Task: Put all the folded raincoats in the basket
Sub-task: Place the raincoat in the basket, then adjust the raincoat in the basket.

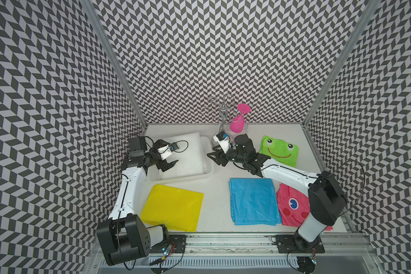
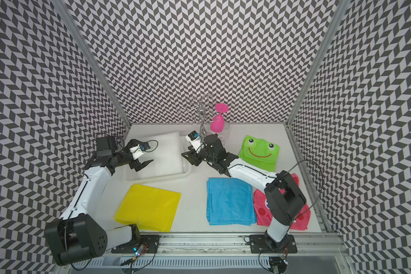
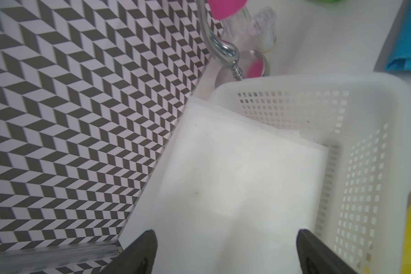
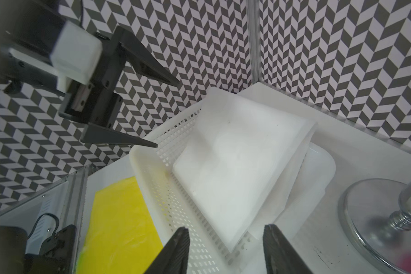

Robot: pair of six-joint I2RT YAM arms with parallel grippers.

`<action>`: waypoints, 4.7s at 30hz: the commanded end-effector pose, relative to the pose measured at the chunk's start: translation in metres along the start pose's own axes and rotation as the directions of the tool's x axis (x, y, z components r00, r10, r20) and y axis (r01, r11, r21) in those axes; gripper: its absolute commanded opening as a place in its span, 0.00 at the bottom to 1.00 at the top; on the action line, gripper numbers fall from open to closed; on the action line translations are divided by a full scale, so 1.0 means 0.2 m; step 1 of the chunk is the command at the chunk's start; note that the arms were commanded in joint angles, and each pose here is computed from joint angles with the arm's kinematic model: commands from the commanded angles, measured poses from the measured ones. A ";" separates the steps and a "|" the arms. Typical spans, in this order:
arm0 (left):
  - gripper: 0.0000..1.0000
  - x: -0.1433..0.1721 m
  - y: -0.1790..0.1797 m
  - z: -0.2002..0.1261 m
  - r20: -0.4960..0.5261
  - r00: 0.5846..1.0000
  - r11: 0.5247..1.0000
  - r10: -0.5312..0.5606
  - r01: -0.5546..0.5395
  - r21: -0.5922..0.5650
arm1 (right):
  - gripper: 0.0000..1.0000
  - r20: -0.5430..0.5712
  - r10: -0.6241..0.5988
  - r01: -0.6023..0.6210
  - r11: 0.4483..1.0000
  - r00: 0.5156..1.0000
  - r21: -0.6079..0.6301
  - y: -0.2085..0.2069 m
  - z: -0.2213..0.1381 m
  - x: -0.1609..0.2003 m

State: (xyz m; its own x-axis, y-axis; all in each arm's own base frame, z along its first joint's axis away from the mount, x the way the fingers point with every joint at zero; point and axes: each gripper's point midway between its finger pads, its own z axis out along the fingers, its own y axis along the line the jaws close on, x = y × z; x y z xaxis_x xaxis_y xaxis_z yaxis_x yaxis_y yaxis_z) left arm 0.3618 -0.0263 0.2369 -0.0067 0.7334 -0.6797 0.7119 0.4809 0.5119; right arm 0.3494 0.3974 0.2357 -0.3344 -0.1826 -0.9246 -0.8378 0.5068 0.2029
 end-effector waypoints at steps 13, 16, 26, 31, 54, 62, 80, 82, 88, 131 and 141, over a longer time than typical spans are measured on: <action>0.97 0.11 0.32 0.27 -0.004 1.000 1.000 0.024 -0.024 -0.008 | 0.55 0.004 -0.089 0.088 0.984 0.996 0.155 -0.15 0.35 -0.08; 0.97 0.15 0.31 0.30 -0.008 0.999 0.999 0.046 -0.046 0.001 | 0.55 -0.006 -0.118 0.117 0.978 0.993 0.175 -0.20 0.42 -0.08; 1.00 0.16 0.22 0.23 0.041 0.988 0.986 0.151 -0.153 0.064 | 0.64 -0.055 -0.293 0.295 0.955 0.955 0.034 -0.30 0.49 -0.06; 1.00 0.19 0.24 0.26 0.049 0.970 0.963 0.239 -0.243 0.120 | 0.70 -0.074 -0.459 0.461 0.887 0.885 0.012 -0.34 0.56 0.03; 0.90 0.40 0.07 0.63 -0.006 0.901 0.736 0.433 -0.350 0.580 | 0.95 0.032 -0.501 0.501 0.858 0.865 -0.115 -0.46 0.76 0.04; 0.69 0.32 0.01 0.56 0.066 0.910 0.707 0.410 -0.362 0.607 | 0.86 0.057 -0.450 0.450 0.859 0.891 -0.245 -0.43 0.69 0.07; 0.35 0.18 -0.09 0.35 0.148 0.882 0.673 0.447 -0.441 0.594 | 0.82 0.104 -0.463 0.468 0.811 0.880 -0.352 -0.23 0.56 0.13; 0.27 0.18 -0.11 0.33 0.152 0.877 0.667 0.455 -0.449 0.594 | 0.82 0.100 -0.462 0.464 0.808 0.881 -0.362 -0.19 0.55 0.15; 0.05 0.16 -0.13 0.29 0.153 0.871 0.664 0.467 -0.460 0.590 | 0.82 0.106 -0.444 0.449 0.807 0.890 -0.384 -0.13 0.51 0.17; 0.84 -0.04 -0.04 -0.07 0.221 0.876 0.801 0.428 -0.481 0.357 | 0.00 0.040 0.135 -0.089 0.822 0.990 -0.563 0.35 0.24 0.00; 0.93 -0.08 -0.03 -0.08 0.271 0.860 0.802 0.432 -0.504 0.320 | 0.00 -0.220 0.448 -0.496 0.720 0.866 -0.485 0.36 0.25 0.09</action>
State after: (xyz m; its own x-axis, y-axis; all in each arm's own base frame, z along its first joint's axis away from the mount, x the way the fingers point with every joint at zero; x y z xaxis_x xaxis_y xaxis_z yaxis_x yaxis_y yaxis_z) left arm 0.3500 -0.0287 0.2351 0.4171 0.7369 -0.5319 0.8490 -0.1070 0.5175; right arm 0.3142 0.4740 0.2024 -0.6763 -0.1376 -0.7237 -0.7341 0.0449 0.6775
